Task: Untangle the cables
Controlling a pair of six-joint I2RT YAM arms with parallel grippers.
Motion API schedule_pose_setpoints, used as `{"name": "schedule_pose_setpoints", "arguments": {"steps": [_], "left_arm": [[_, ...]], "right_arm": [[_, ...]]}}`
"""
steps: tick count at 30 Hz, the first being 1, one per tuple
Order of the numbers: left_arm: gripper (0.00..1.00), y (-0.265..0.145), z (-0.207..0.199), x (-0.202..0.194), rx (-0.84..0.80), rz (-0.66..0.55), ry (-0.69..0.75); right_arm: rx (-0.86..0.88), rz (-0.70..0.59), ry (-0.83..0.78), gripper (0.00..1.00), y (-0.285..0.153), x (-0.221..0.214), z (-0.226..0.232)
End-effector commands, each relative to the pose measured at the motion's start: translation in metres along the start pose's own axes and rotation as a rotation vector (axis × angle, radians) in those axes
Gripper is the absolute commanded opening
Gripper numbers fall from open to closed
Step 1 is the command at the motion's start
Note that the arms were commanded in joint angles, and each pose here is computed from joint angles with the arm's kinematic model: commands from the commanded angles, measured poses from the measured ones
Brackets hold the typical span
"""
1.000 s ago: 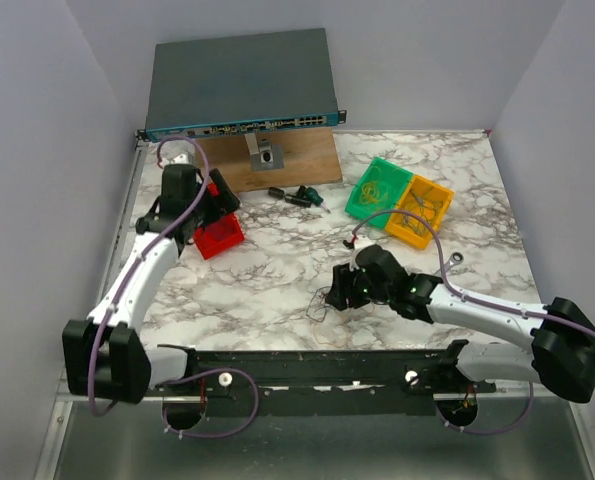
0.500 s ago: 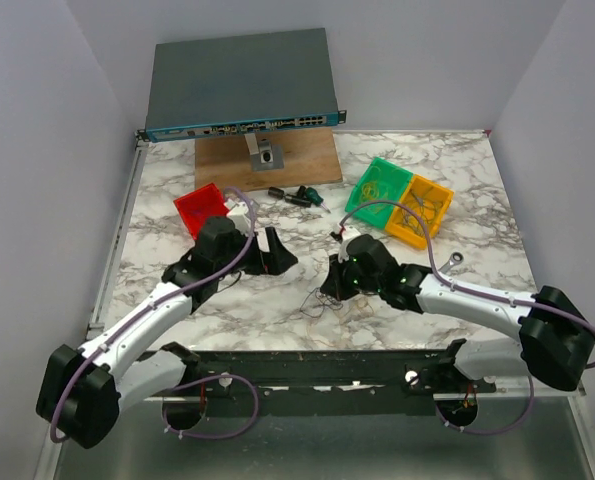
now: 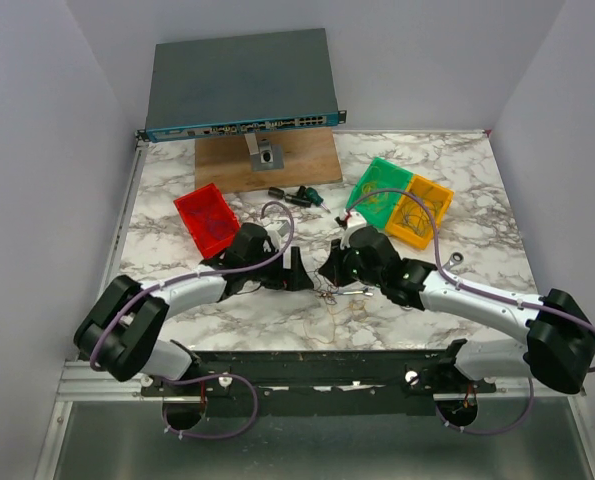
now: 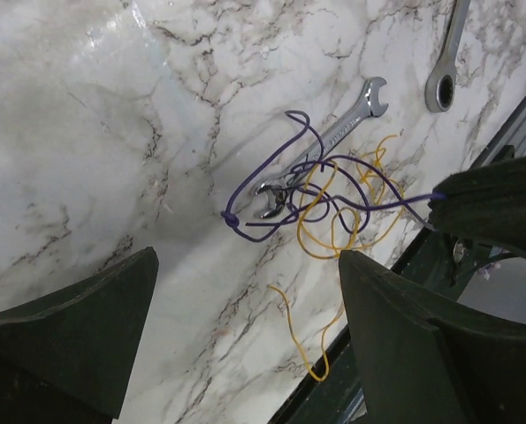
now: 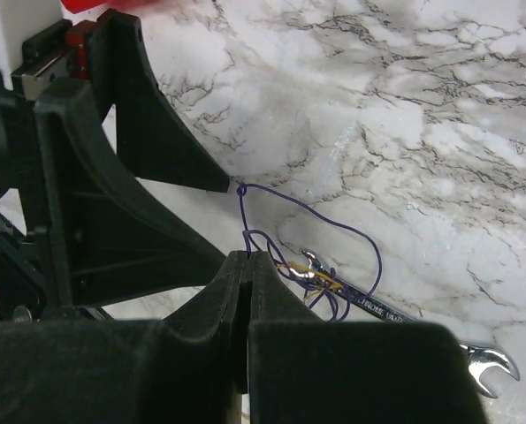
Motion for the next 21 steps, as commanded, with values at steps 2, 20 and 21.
{"name": "schedule_pose_setpoints", "arguments": {"steps": [2, 20, 21], "left_arm": [[0.85, 0.012, -0.011, 0.023, -0.045, -0.023, 0.053], [0.40, 0.055, -0.010, 0.040, -0.171, 0.062, 0.005], [0.41, 0.052, -0.011, 0.040, -0.182, 0.054, 0.014]], "right_arm": [[-0.030, -0.072, 0.018, 0.01, -0.002, 0.015, 0.001], [-0.113, -0.131, 0.091, 0.01, -0.008, 0.014, -0.009], [-0.137, -0.135, 0.097, 0.01, -0.008, 0.013, -0.012]]}}
Point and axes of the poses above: each gripper's point midway between its finger pads, its own y axis out along the fingers, its own z axis along the line the jaws close on, x = y × z, the point moved 7 cm from there along -y, back along the fingers, and after that the axes turned 1 degree about -y, right-handed, at the moved point
